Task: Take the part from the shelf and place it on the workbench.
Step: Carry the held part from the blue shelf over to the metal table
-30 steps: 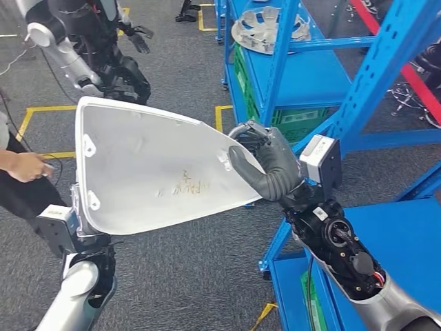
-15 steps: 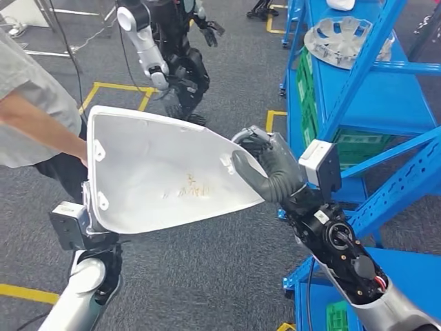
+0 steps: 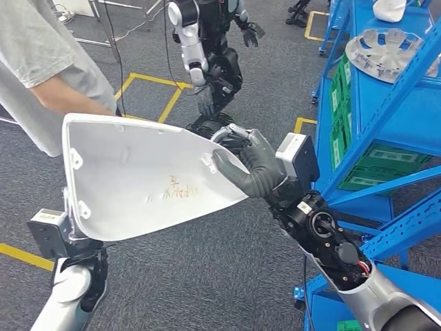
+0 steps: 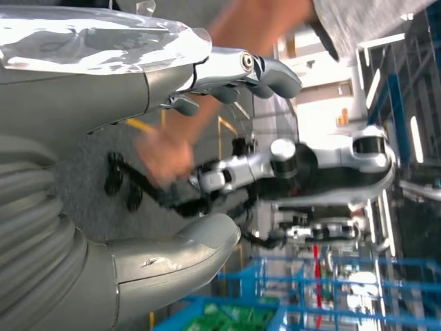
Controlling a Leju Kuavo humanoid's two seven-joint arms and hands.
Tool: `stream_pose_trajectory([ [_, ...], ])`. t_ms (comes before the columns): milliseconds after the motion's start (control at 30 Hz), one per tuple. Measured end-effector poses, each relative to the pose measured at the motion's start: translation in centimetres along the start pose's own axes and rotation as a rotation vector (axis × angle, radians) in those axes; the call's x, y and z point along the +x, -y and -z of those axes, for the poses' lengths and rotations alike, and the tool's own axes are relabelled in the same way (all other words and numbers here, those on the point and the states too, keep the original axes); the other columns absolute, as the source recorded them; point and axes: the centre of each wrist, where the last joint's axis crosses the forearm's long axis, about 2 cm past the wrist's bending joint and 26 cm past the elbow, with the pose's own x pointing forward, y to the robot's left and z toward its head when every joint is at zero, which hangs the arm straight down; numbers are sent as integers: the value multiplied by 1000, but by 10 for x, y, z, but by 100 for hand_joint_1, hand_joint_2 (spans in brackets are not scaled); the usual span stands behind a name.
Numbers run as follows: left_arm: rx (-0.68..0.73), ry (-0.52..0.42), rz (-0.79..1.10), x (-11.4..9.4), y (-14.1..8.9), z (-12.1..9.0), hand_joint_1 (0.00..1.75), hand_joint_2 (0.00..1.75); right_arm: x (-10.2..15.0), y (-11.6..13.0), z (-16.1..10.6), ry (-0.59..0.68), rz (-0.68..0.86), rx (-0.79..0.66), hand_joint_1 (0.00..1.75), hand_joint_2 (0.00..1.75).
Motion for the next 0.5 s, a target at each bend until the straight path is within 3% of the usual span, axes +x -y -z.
stream_pose_trajectory([
  [500,-6,17,-2,4,-1,4,0,175,-5,1,0,-12,1,-5,175,175],
])
